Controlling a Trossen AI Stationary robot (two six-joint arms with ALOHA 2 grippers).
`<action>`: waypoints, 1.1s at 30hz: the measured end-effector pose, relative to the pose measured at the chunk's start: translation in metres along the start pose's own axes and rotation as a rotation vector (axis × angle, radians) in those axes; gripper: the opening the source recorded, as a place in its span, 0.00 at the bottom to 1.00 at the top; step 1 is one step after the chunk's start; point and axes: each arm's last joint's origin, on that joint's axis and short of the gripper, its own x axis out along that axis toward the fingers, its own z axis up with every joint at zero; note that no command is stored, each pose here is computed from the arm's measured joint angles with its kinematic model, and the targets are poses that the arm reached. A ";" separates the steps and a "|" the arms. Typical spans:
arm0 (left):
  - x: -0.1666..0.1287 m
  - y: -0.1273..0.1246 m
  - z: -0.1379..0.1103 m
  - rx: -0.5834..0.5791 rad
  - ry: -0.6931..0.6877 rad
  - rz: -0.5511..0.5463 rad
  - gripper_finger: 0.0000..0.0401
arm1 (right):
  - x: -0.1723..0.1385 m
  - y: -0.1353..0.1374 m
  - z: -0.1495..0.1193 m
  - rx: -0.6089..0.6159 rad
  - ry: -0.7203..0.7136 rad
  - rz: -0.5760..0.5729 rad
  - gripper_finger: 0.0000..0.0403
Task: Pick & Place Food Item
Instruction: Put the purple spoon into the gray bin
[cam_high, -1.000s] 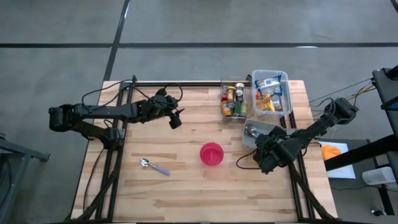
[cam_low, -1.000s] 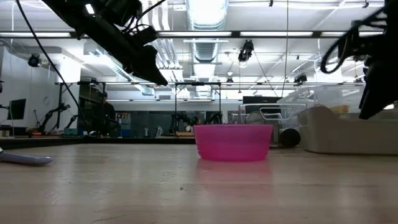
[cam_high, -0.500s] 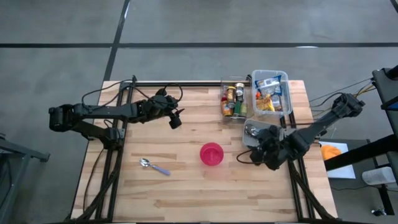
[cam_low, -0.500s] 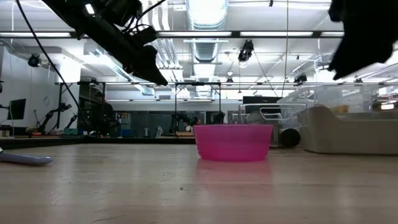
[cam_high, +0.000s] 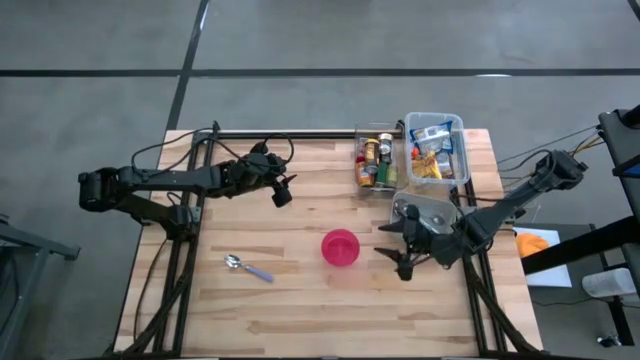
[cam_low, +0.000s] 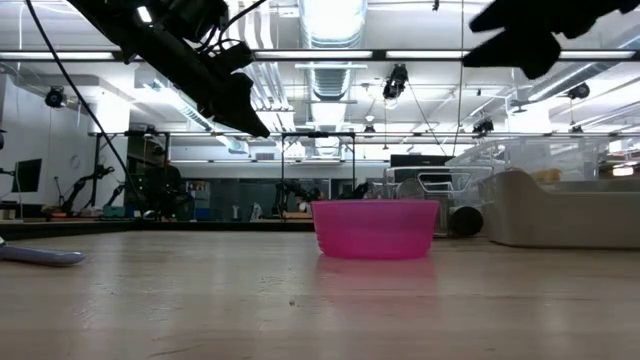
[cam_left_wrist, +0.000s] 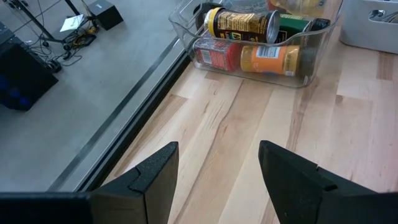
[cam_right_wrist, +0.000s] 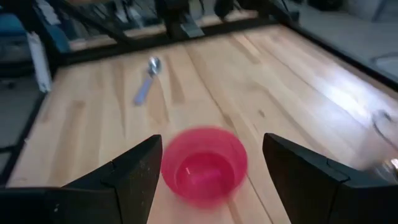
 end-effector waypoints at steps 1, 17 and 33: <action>0.000 0.000 0.000 0.000 0.000 0.000 0.56 | 0.002 0.000 0.000 -0.003 -0.025 0.017 0.68; 0.000 0.000 0.000 0.000 0.000 0.000 0.56 | 0.015 -0.032 -0.025 -0.034 -0.276 0.172 0.68; 0.000 0.000 0.000 0.000 0.000 0.000 0.56 | 0.016 -0.033 -0.024 -0.120 -0.283 0.159 0.68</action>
